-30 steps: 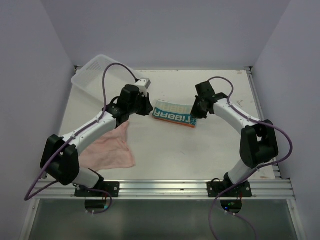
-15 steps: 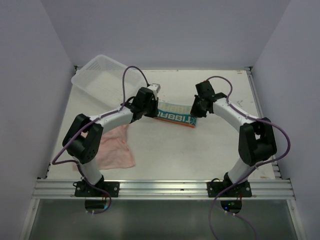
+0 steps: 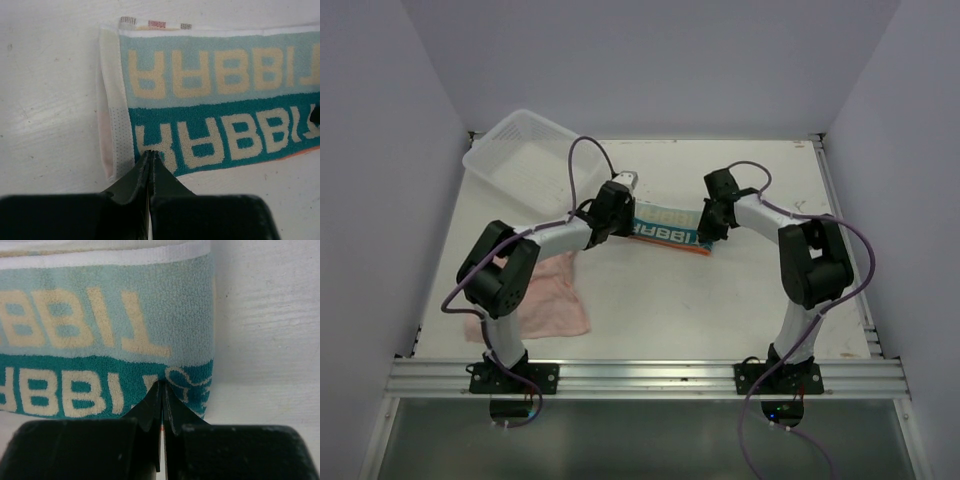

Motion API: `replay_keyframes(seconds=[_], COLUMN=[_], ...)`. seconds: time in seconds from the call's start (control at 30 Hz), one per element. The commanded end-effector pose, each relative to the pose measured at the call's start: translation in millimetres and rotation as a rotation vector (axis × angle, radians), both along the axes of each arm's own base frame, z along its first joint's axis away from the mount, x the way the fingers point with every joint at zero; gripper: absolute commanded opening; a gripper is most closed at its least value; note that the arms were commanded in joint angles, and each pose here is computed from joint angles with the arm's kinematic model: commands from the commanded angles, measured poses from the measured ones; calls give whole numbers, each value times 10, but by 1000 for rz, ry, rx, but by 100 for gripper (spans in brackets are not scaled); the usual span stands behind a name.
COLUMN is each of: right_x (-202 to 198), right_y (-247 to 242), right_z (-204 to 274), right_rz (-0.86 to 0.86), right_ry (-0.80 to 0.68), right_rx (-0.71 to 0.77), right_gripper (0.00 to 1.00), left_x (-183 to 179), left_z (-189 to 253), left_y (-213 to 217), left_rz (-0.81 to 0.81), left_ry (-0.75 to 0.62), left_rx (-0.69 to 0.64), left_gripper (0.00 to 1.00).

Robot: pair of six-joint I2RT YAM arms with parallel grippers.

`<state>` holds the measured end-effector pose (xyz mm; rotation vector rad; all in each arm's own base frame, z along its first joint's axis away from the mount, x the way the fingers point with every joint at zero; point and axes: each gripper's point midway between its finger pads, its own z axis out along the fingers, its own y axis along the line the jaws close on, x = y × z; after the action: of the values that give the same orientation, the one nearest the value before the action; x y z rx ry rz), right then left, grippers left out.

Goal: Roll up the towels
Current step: Fold the towel

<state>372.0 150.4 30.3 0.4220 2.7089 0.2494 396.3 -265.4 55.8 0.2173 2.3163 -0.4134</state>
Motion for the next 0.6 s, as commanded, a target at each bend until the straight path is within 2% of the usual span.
replay_keyframes(seconds=[0.0,0.33,0.57], right_x=[53,-32,-133], right_y=[16,-6,-49], right_z=[-109,-209,-301], right_rz=[19,33,54], right_ry=[-12,18,41], right_rx=[7,-2,-19], right_gripper=[0,0,0], left_x=[84,-157,-280], left_z=[-89,-360,-327], left_y=[80,213,311], left_rz=[77,124,141], left_ry=[-26,52,51], left_rx=[-6,-3,-12], left_gripper=[0,0,0])
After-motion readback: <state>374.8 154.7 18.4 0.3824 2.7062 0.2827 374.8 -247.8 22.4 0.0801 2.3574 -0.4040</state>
